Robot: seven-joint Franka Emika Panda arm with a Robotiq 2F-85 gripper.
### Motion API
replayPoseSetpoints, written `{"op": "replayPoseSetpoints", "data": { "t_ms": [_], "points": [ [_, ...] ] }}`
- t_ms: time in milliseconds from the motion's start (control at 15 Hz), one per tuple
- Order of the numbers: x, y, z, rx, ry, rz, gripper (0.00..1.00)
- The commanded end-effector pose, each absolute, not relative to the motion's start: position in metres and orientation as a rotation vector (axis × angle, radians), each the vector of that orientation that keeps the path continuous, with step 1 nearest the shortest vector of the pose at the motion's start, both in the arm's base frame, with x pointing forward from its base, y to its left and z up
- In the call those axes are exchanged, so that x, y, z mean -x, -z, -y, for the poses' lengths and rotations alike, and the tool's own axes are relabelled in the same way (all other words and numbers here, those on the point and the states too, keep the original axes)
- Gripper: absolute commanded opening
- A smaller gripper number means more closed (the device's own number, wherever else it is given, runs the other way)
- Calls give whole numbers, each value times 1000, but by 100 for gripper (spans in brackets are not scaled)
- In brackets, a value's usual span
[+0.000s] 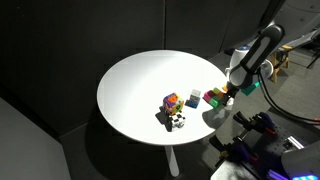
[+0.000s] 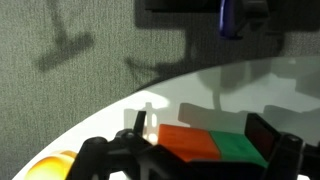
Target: Push the pink and green blocks backwards then put the pink block on top of the grey block
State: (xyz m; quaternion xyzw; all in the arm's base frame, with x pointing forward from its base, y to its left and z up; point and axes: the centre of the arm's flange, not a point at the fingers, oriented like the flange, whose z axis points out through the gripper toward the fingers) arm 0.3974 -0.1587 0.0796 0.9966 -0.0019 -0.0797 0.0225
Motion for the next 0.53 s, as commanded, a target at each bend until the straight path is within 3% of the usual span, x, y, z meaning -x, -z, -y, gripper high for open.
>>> {"op": "replayPoseSetpoints", "data": {
  "t_ms": [0, 467],
  "points": [
    [-411, -73, 160, -3087, 224, -1, 100],
    [-433, -77, 159, -3094, 184, -9, 100]
  ]
}}
